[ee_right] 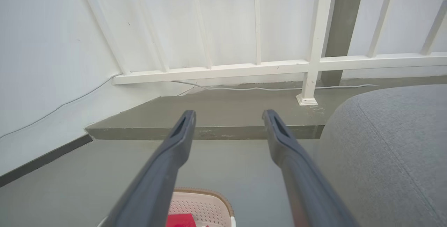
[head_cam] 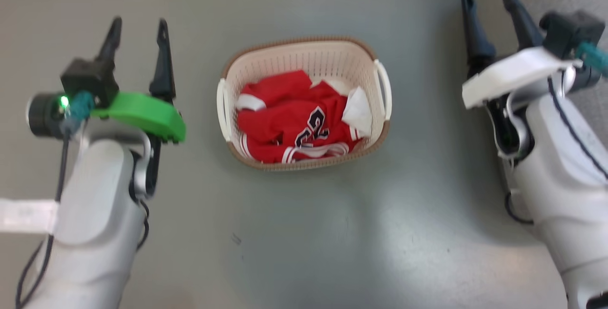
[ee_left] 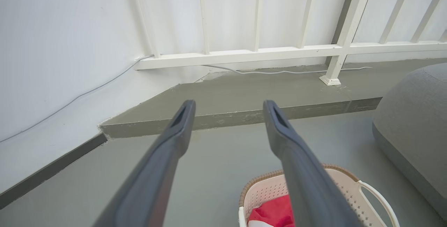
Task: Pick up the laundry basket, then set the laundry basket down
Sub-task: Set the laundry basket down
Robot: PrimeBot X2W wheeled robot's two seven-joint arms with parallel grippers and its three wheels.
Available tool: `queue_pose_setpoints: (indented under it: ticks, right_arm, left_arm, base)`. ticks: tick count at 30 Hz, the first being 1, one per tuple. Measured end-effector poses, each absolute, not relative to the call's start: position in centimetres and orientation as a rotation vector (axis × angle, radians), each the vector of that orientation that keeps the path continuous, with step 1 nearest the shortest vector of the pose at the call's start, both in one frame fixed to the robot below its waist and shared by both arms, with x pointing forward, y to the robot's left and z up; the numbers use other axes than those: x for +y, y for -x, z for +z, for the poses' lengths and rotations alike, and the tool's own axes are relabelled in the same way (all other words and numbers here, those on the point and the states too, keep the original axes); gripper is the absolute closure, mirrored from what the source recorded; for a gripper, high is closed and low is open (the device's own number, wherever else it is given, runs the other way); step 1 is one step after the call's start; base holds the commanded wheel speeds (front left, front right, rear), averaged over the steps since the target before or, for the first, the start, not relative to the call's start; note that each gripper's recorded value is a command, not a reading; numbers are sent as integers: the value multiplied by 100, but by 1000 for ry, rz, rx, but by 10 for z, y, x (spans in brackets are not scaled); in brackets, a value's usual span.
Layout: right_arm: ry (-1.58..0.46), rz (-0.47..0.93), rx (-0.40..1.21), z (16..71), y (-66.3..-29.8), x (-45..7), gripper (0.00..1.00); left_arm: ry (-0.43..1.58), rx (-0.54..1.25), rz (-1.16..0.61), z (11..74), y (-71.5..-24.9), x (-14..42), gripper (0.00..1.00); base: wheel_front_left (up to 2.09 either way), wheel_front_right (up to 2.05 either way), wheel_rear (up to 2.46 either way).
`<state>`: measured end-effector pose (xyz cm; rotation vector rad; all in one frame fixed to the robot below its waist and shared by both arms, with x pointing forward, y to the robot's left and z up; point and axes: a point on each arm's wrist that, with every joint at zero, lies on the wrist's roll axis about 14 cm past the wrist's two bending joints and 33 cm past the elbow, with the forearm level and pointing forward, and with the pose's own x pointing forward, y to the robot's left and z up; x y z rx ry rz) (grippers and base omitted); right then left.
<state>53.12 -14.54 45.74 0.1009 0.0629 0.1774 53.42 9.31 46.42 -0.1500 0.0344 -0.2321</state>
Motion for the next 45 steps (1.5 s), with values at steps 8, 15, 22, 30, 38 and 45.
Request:
queue_pose_setpoints:
  ticks: [8, 15, 22, 30, 38, 45]
  right_arm:
    - [-89, 152, 33, 475, -494, -153, 0]
    - [-92, 146, 22, 482, -466, -152, 0]
    - [-97, 118, 18, 486, -436, -155, 0]
    - [-103, 106, 22, 484, -404, -155, 0]
    - [-90, 99, 41, 477, -380, -157, 0]
    - [-85, 100, 15, 484, -373, -155, 0]
  left_arm:
    - [142, 1, -231, 483, -495, 94, 0]
    - [142, 2, -228, 488, -463, 96, 0]
    - [141, -5, -216, 493, -431, 100, 0]
    - [155, -9, -192, 496, -399, 107, 0]
    - [166, -14, -181, 497, -377, 109, 0]
    - [168, -17, -163, 497, -367, 114, 0]
  base:
    - [0, 0, 0]
    - [0, 0, 0]
    - [0, 0, 0]
    - [0, 0, 0]
    - [0, 0, 0]
    - [0, 0, 0]
